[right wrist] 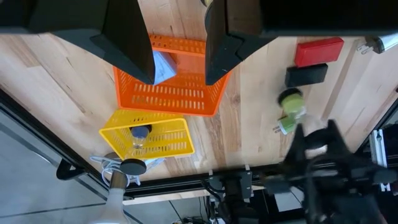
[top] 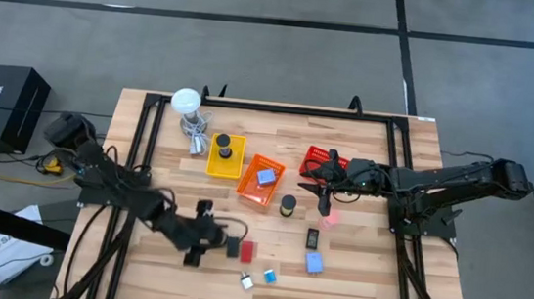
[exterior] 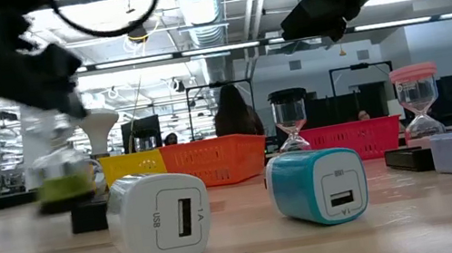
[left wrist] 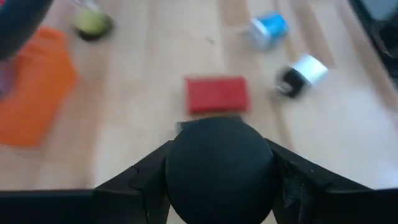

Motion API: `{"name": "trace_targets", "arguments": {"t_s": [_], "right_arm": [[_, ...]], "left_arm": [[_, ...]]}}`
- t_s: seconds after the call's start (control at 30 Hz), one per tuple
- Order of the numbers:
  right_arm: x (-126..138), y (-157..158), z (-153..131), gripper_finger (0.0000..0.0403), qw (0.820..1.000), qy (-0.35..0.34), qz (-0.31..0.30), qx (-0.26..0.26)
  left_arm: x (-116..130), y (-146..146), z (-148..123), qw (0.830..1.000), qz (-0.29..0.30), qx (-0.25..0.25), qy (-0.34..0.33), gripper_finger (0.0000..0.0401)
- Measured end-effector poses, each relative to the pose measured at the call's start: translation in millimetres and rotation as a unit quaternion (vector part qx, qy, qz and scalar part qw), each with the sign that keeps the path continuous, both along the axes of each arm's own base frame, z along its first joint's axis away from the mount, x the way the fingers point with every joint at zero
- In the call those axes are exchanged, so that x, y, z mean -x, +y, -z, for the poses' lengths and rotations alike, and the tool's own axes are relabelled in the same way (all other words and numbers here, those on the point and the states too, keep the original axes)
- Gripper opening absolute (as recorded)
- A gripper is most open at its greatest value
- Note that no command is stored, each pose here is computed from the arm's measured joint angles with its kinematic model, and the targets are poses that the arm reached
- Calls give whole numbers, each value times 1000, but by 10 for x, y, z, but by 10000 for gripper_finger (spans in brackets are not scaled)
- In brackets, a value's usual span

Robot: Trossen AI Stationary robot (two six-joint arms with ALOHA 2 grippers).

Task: Pick & Place Office items
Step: Put the bottom black sand timer into the yellow bin

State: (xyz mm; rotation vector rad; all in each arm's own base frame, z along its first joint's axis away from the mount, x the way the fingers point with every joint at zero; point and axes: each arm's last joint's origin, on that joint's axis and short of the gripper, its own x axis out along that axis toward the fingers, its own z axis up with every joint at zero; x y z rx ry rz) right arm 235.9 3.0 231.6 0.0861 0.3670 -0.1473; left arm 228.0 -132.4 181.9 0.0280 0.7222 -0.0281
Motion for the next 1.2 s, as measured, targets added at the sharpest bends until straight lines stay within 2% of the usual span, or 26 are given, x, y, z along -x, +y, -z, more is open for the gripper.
{"name": "trace_targets", "arguments": {"t_s": [0.27,0.37,0.5,0.63,0.77,1.0,1.2], "right_arm": [[-1,-1,-4,134,1000,-2,0,0],[-1,-3,-3,134,1000,-2,1,0],[-1,-6,-4,134,1000,-2,1,1],[-1,-6,-3,134,1000,-2,1,1],[-1,-6,-4,134,1000,-2,1,1],[-1,-6,-2,134,1000,-1,1,1],[-1,-6,-3,134,1000,-1,1,1]], "left_arm": [[-13,557,-498,995,-36,-34,-91,219],[-5,837,-630,989,-74,-61,-115,203],[-3,1222,-711,978,-135,-96,-124,201],[-10,1566,-698,968,-191,-117,-111,206],[-56,1830,-622,965,-213,-122,-95,211],[-153,2171,-438,967,-221,-103,-77,201],[-202,2305,-249,971,-213,-98,-39,213]]}}
